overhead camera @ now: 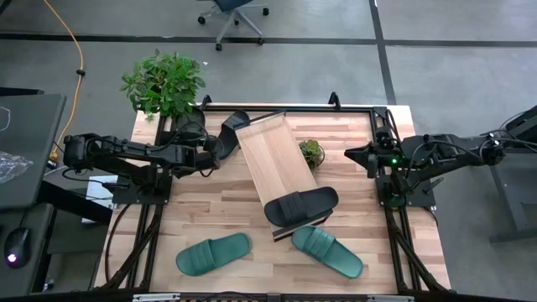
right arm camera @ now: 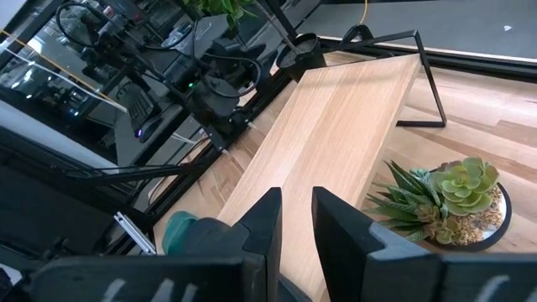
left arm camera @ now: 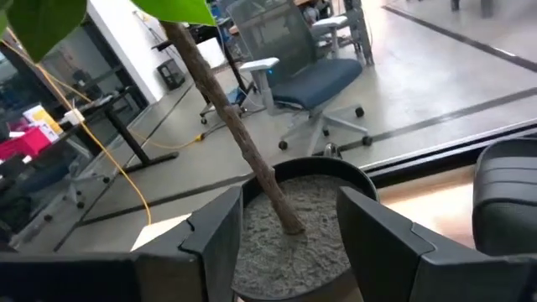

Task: Pick and place slides into the shelf
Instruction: Adjust the black vase plant

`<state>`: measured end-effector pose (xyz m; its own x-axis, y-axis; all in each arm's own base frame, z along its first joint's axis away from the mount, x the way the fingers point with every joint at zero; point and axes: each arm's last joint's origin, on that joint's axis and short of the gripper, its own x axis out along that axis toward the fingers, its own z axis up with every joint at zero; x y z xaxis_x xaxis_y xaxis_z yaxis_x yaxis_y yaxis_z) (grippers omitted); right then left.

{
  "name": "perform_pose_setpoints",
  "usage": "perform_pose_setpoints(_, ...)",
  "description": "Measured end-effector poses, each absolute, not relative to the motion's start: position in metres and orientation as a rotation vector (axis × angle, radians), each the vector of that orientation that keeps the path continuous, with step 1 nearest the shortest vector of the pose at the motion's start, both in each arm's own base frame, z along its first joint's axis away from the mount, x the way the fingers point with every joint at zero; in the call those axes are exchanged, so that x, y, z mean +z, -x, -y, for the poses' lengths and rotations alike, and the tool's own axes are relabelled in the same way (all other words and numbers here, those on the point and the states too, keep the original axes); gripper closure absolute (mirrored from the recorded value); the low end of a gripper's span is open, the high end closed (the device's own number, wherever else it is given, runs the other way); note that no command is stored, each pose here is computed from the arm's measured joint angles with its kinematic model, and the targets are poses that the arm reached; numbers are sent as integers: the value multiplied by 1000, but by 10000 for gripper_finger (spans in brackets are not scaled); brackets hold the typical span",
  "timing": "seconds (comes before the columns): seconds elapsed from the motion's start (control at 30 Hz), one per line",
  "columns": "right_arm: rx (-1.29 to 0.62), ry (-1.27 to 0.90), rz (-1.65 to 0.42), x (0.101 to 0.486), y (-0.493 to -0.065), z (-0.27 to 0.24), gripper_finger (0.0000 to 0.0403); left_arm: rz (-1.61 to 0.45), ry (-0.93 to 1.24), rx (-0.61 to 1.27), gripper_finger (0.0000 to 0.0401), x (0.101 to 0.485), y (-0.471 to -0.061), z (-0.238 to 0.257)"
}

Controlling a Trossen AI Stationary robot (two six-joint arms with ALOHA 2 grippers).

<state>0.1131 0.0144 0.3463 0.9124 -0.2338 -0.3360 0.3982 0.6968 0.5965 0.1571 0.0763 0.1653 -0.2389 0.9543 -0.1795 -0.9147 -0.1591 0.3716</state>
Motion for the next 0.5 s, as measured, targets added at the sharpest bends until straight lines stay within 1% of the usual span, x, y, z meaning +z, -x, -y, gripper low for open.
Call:
perform_pose_setpoints(0.23,-349,-712,-247,346,-113,-15,343,-428,-82,1788,217,166,-155,-80)
perform_pose_setpoints(0.5,-347,-704,-249,346,-113,-15,343,-498,-39,1846,217,164,-148,-93)
